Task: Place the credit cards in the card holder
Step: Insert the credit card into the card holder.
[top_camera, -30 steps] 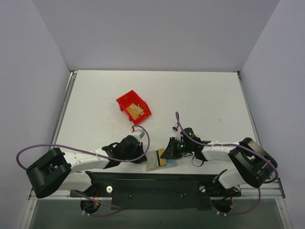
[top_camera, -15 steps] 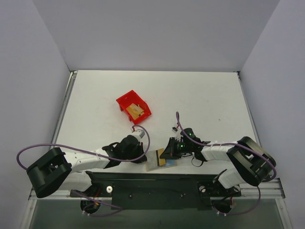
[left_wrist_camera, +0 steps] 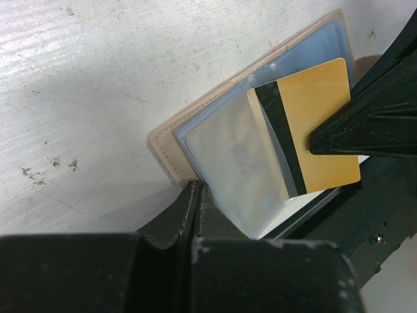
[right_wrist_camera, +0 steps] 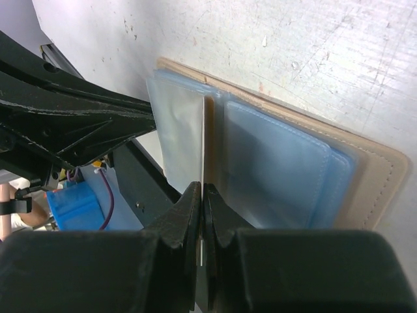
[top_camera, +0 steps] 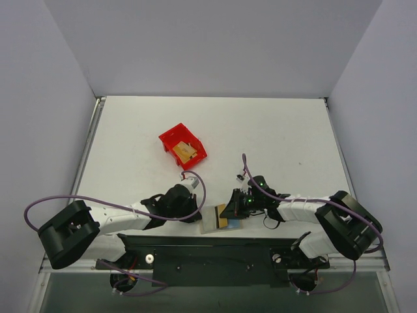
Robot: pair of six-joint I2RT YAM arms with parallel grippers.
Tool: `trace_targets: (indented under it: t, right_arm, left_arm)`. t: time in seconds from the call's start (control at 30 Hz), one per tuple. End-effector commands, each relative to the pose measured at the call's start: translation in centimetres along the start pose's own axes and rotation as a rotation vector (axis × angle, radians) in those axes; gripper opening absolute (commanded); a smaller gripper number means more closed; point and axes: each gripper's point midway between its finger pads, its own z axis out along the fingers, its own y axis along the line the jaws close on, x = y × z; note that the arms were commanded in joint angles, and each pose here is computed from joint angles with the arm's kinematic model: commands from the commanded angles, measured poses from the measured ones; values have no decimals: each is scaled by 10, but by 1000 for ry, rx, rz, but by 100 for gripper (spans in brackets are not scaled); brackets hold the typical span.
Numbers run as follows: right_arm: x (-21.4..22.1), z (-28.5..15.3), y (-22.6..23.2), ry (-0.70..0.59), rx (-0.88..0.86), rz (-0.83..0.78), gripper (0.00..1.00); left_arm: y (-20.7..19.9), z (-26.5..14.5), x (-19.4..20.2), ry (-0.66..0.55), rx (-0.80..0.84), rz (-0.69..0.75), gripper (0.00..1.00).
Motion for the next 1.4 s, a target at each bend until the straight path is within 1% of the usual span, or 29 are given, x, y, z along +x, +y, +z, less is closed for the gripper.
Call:
trace_targets:
  t: [0.0, 0.9, 1.1, 1.37]
  right_arm:
    - [7, -4, 1, 18, -1, -23, 0]
    - [15, -7, 8, 53, -51, -18, 0]
    - [13, -2, 13, 54, -93, -6, 0]
    - [12, 6, 14, 48, -95, 3, 0]
  left_arm:
    - [1, 3, 1, 11, -12, 16, 0]
    - [2, 5, 3, 15, -14, 16, 0]
    - [2, 5, 3, 14, -13, 16, 0]
    - [2, 4, 3, 13, -12, 15, 0]
